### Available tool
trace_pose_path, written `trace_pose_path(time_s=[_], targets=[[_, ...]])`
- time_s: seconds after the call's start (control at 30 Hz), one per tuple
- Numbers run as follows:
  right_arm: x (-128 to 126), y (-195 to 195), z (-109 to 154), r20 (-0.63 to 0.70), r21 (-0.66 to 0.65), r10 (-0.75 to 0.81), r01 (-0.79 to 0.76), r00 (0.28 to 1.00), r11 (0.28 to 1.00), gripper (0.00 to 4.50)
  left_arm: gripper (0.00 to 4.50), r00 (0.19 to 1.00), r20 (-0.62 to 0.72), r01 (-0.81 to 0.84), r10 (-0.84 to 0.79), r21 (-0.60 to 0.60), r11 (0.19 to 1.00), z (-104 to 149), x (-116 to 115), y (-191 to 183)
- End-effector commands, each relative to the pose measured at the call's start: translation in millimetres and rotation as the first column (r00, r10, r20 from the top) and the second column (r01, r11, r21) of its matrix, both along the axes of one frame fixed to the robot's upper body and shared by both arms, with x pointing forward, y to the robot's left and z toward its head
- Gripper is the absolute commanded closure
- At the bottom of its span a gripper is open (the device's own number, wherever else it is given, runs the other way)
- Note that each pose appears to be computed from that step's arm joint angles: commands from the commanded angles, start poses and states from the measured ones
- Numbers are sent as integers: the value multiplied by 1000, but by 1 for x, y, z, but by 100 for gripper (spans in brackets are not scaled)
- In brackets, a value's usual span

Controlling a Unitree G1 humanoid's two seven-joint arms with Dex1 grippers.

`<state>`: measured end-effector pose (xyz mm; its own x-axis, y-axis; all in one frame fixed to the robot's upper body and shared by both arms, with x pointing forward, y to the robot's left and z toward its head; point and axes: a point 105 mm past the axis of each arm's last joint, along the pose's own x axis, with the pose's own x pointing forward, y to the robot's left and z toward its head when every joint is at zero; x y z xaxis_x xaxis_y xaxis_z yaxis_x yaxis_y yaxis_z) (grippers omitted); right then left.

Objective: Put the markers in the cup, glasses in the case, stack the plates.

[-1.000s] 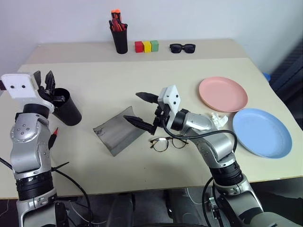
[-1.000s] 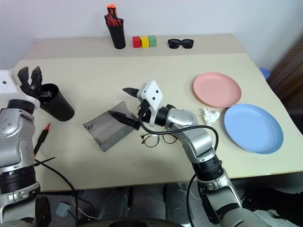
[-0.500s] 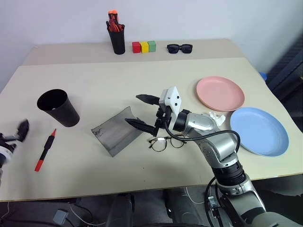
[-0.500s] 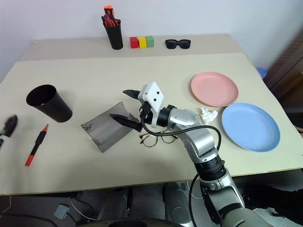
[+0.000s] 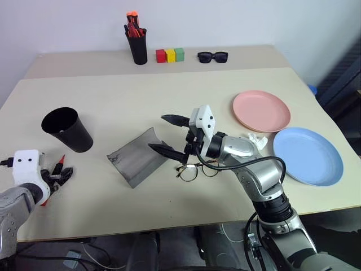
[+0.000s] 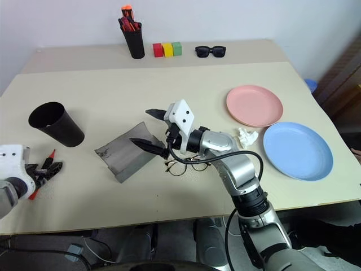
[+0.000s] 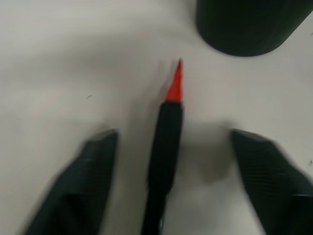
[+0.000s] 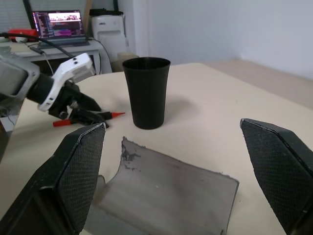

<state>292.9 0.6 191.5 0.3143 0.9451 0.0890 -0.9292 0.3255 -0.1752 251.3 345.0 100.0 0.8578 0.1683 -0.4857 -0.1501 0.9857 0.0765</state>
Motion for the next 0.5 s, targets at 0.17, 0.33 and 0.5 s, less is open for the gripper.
trace_pose_path(time_s=[0.17,0.33,0.5], targets=[[-9,1,10,54,16,9,-10,998,1000,0,447,998,13,-64,63,83,994,9,4,17],[-8,1,9,52,15,9,-9,999,1000,0,447,843,401,-451,360,160,878,85,8,80],[-8,3,10,54,15,22,-23,998,1000,0,447,652,728,-453,213,149,879,174,15,67]])
